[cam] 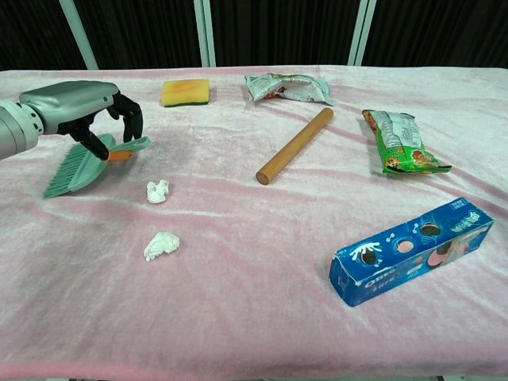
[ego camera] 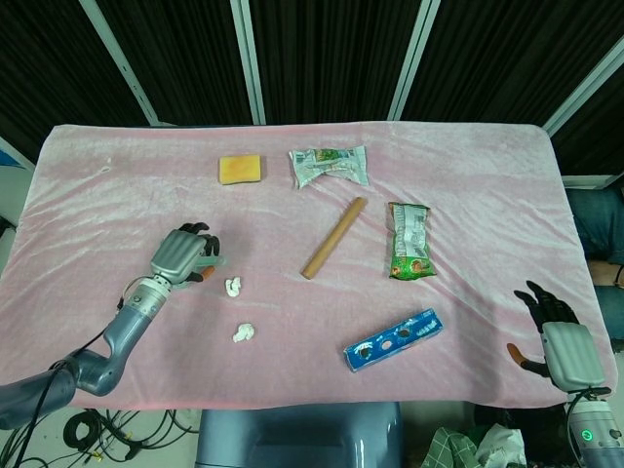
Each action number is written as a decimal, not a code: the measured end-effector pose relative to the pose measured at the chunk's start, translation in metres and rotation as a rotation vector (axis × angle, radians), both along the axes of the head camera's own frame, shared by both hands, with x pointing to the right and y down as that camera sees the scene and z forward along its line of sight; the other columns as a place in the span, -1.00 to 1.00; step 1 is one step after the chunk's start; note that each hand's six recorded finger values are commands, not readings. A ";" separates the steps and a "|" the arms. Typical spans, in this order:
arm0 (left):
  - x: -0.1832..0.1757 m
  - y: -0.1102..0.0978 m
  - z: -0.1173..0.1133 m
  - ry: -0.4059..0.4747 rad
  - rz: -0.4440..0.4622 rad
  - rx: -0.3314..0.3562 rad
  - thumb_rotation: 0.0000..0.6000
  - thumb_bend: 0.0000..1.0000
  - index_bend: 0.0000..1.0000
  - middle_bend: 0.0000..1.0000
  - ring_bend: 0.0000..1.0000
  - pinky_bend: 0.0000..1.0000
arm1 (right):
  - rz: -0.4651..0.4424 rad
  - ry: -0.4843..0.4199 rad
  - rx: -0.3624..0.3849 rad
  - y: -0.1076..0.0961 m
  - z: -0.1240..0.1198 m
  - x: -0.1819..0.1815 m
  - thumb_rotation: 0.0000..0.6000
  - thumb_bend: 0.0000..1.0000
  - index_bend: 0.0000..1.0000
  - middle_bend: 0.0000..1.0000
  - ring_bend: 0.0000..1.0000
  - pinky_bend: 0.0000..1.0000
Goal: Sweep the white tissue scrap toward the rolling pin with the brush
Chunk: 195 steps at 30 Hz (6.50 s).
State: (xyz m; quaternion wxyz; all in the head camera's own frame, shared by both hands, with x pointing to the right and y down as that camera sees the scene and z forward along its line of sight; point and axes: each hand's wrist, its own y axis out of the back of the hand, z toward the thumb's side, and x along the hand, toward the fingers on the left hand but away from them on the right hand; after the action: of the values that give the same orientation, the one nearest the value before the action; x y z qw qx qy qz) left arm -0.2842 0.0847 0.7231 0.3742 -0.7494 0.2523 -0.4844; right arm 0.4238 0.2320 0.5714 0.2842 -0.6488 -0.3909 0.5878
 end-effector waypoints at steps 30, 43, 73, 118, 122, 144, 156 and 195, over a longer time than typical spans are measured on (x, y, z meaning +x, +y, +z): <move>0.053 -0.008 -0.037 0.225 0.034 -0.104 1.00 -0.23 0.13 0.17 -0.60 -0.41 | 0.005 0.004 -0.003 0.000 0.001 0.001 1.00 -0.60 -0.65 -0.91 -0.80 -0.70; 0.077 0.001 -0.035 0.279 -0.040 -0.059 1.00 -0.24 0.19 0.23 -0.53 -0.41 | 0.005 0.001 -0.003 0.000 0.000 0.001 1.00 -0.60 -0.65 -0.91 -0.80 -0.70; 0.115 -0.003 -0.018 0.427 -0.070 -0.075 1.00 -0.23 0.22 0.27 -0.51 -0.41 | 0.007 -0.005 -0.009 0.000 0.000 0.001 1.00 -0.60 -0.65 -0.91 -0.80 -0.70; 0.020 0.033 -0.075 0.500 -0.254 -0.199 1.00 -0.23 0.27 0.32 -0.49 -0.38 | 0.003 0.002 -0.014 0.001 0.001 0.000 1.00 -0.60 -0.65 -0.91 -0.80 -0.70; 0.010 0.049 -0.075 0.486 -0.285 -0.199 1.00 -0.23 0.27 0.32 -0.49 -0.39 | 0.003 0.003 -0.013 0.001 0.001 0.000 1.00 -0.60 -0.65 -0.91 -0.80 -0.70; 0.069 0.082 -0.080 0.464 -0.290 -0.159 1.00 -0.23 0.29 0.33 -0.49 -0.41 | 0.004 0.000 -0.016 0.001 0.001 0.000 1.00 -0.60 -0.65 -0.91 -0.80 -0.70; 0.083 0.093 -0.065 0.412 -0.290 -0.169 1.00 -0.23 0.29 0.34 -0.49 -0.41 | 0.009 -0.001 -0.015 0.001 0.001 0.001 1.00 -0.60 -0.65 -0.91 -0.80 -0.69; 0.147 -0.017 -0.062 0.604 -0.299 0.241 1.00 -0.23 0.31 0.35 -0.48 -0.42 | 0.010 -0.004 -0.024 0.001 0.002 0.001 1.00 -0.60 -0.64 -0.91 -0.80 -0.69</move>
State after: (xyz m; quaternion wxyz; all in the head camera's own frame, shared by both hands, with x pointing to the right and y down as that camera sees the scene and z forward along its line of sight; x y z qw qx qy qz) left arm -0.1377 0.0675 0.6613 0.2933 -0.7640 0.5138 -0.2574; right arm 0.4247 0.2332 0.5730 0.2726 -0.6514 -0.3879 0.5924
